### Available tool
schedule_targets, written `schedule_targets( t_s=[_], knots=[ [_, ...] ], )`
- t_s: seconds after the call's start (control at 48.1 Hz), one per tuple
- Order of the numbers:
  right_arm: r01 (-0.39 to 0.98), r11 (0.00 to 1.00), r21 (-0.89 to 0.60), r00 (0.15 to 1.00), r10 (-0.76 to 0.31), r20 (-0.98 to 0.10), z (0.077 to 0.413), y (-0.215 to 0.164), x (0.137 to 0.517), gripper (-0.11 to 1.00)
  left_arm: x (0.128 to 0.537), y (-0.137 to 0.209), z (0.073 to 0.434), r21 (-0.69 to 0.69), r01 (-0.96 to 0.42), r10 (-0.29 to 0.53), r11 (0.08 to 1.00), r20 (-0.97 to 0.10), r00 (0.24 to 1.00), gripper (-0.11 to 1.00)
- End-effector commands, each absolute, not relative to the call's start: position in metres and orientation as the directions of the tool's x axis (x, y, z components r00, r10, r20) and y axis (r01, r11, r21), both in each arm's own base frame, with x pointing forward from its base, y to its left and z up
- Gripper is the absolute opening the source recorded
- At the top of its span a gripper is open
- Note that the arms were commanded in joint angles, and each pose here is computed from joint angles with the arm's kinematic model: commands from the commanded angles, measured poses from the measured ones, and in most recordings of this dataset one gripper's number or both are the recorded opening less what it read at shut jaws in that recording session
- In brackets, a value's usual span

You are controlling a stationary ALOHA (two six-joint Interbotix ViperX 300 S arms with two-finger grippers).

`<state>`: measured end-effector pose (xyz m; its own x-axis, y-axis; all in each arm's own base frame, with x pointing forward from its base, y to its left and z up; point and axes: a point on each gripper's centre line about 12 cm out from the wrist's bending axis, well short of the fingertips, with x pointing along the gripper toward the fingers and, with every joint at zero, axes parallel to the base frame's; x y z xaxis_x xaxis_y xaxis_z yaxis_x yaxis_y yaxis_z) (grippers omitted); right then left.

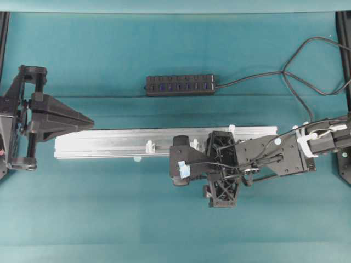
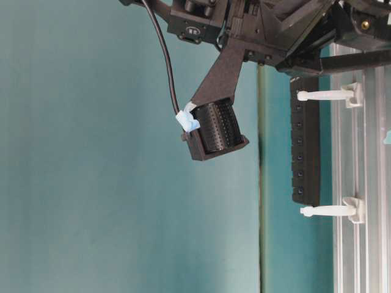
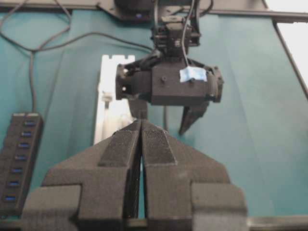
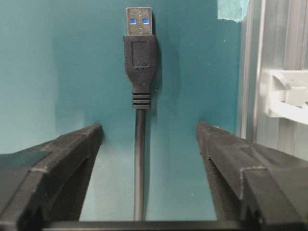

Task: Pass the USB cable through three rings with both arms.
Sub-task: 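Close the right gripper on the cable behind the USB-A plug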

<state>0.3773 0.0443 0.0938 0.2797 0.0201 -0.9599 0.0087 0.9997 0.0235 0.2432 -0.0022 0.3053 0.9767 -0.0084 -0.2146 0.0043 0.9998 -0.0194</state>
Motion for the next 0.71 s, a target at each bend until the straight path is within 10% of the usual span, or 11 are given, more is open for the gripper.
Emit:
schedule_targets(
  t_s=[0.0, 0.374, 0.686],
  knots=[
    [0.008, 1.000, 0.022, 0.287, 0.019, -0.958, 0.0937, 0.0439, 0.3803, 0.35, 0.2453, -0.0026, 0.3195, -0.017, 0.007, -0.010, 1.000, -0.172, 0.985, 0.02],
    [-0.017, 1.000, 0.009, 0.261, 0.013, -0.965, 0.0919, 0.0422, 0.3783, -0.05, 0.2453, -0.0026, 0.3214, -0.015, 0.008, -0.010, 1.000, -0.166, 0.986, 0.02],
    [-0.034, 0.999, 0.003, 0.244, 0.011, -0.970, 0.0920, 0.0438, 0.3778, -0.08, 0.2457, -0.0026, 0.3216, -0.015, 0.008, -0.010, 1.000, -0.166, 0.986, 0.02]
  ],
)
